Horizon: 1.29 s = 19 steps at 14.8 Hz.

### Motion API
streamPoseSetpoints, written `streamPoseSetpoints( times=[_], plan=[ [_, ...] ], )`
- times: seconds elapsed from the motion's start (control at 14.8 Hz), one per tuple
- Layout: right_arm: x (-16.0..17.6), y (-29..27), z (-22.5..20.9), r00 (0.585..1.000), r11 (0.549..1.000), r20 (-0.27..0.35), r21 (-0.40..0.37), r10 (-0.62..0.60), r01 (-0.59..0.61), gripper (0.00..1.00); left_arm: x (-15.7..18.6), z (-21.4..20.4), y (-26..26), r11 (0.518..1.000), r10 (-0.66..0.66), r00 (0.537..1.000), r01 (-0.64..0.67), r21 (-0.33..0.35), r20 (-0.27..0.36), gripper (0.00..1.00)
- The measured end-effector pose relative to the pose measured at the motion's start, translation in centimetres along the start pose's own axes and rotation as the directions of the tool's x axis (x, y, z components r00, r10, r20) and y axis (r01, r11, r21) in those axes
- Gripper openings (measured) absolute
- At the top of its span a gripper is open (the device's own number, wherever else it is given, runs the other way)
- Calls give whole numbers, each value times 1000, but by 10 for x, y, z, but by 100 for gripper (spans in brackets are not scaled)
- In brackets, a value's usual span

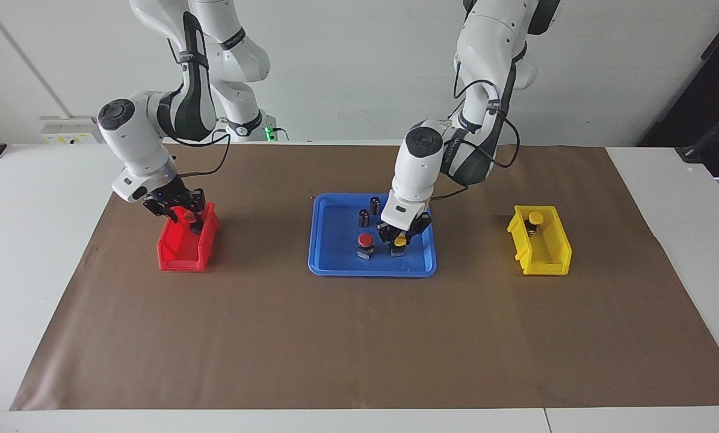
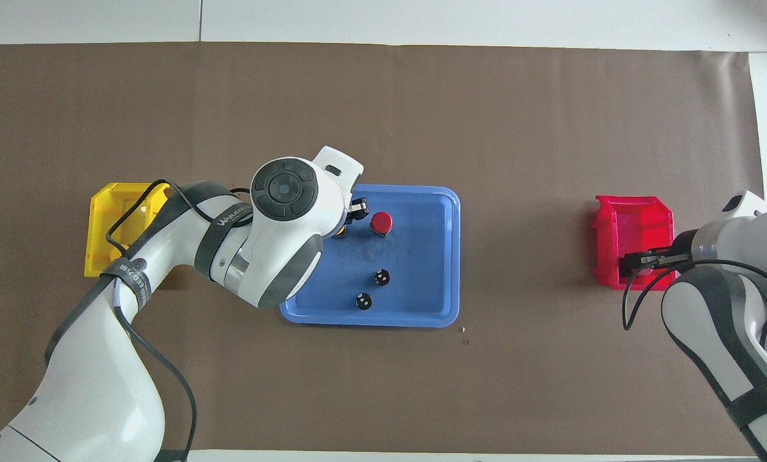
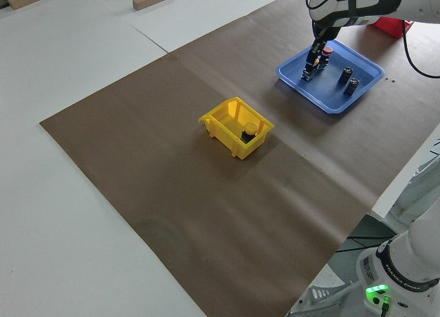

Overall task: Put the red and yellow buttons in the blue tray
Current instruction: 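Carry the yellow button into the tray with the left gripper and release, then grasp another red button and place it in the tray with the right gripper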

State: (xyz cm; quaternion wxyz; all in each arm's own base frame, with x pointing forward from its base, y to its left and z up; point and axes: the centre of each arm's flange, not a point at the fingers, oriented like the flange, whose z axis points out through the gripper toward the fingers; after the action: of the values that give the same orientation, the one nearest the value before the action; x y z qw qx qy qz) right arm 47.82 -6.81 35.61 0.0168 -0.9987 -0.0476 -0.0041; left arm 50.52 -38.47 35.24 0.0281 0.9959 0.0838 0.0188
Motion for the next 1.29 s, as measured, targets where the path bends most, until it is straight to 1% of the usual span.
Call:
streamPoseSetpoints(
  times=[0.14,0.27,0.41,0.47,0.54,0.61,0.74,0.88,0.95,1.08,1.22,1.29],
  plan=[
    [-1,0,2,1000,1000,5,1,0,0,62,-2,-12,3,1000,7,1000,-7,22,17,79],
    [-3,-1,4,1000,1000,9,2,0,0,60,2,-50,-3,998,24,999,-26,63,40,100],
    [-5,-1,9,1000,1000,8,1,0,0,59,17,-95,-28,993,75,996,-79,89,49,100],
    [-7,-2,12,1000,1000,5,0,0,0,59,30,-113,-51,989,109,992,-114,95,55,100],
    [-8,-2,14,1000,1000,5,0,0,0,55,45,-126,-77,985,136,989,-142,100,63,100],
    [-9,-2,15,1000,1000,4,0,-1,1,55,61,-136,-106,981,159,985,-166,102,72,100],
    [-9,-2,15,1000,1000,5,0,-2,2,41,90,-151,-166,973,201,976,-210,100,87,100],
    [-6,-2,9,1000,1000,9,2,-28,27,41,114,-164,-233,963,244,964,-254,95,105,100],
    [0,-1,-2,999,999,30,9,-44,43,41,122,-164,-265,962,248,962,-259,93,109,100],
    [24,-1,-51,995,998,78,27,-62,60,41,128,-150,-313,967,229,970,-237,91,82,100],
    [57,-18,-109,993,998,103,31,-65,62,41,121,-125,-333,971,215,975,-220,92,63,97],
    [73,-39,-131,993,999,109,26,-42,40,41,116,-113,-337,972,212,975,-218,92,65,89]
  ],
)
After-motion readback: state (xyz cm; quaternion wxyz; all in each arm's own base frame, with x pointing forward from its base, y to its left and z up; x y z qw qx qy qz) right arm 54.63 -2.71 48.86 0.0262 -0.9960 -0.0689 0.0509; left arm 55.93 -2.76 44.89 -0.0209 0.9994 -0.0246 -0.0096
